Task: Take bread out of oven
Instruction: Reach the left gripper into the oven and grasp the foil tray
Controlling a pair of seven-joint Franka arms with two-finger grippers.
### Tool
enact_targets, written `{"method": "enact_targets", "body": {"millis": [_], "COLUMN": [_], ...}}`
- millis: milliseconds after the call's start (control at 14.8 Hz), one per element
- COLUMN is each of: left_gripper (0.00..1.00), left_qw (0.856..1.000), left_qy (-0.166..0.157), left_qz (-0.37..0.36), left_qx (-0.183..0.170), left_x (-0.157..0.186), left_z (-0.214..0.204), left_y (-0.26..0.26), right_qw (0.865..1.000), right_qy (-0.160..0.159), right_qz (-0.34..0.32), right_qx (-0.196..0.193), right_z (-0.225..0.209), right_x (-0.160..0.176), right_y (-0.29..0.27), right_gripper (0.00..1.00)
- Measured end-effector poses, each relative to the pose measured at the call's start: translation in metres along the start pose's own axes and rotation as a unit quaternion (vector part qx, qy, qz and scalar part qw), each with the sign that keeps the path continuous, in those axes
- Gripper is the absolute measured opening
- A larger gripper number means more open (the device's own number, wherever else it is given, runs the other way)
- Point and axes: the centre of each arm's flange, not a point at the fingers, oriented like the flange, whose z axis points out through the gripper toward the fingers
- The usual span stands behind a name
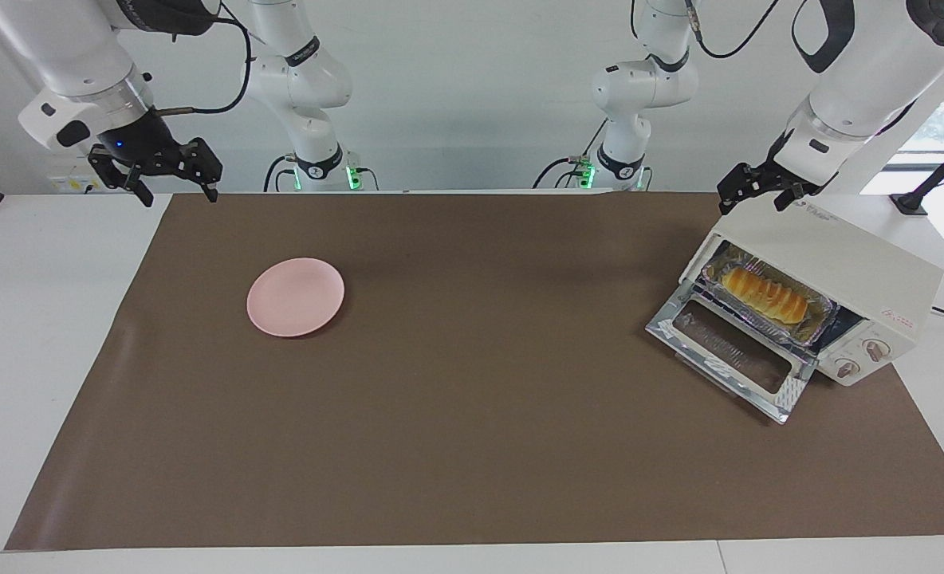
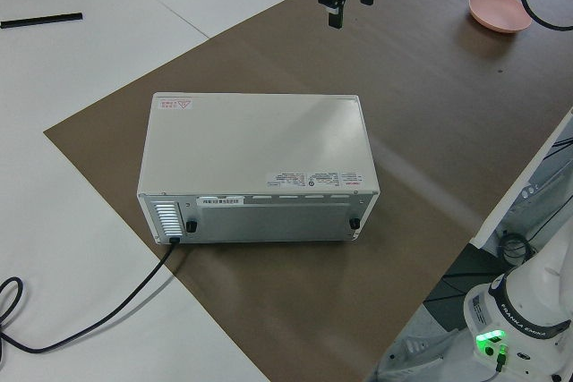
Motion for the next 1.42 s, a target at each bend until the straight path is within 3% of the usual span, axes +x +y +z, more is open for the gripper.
{"method": "enact_targets", "body": {"millis": [472,674,809,1011,1213,1416], "left_gripper": [1.00,1.00,1.00,1.00,1.00,1.00], "left_qw": [1.000,0.993,0.986,0.970,0.952,0.948], "left_qy": [0.016,0.058,0.067,0.072,0.070,0.056], "left_qz": [-0.010,-0.098,-0.152,-0.229,-0.294,-0.310], "left_qx": [-0.002,-0.007,0.006,0.030,0.045,0.050], "left_x": [0.004,0.014,0.024,0.059,0.101,0.108], "left_z": [-0.003,-0.009,-0.001,0.035,0.097,0.147], "left_y": [-0.005,-0.003,0.002,-0.008,-0.014,-0.017], "right_qw": [1.000,1.000,1.000,1.000,1.000,1.000], "right_qy": [0.000,0.000,0.000,0.000,0.000,0.000], "right_qz": [0.000,0.000,0.000,0.000,0.000,0.000], "right_qx": [0.000,0.000,0.000,0.000,0.000,0.000], "right_z": [0.000,0.000,0.000,0.000,0.000,0.000], "right_x": [0.000,0.000,0.000,0.000,0.000,0.000], "right_y": [0.000,0.000,0.000,0.000,0.000,0.000], "right_gripper": [1.00,1.00,1.00,1.00,1.00,1.00]}}
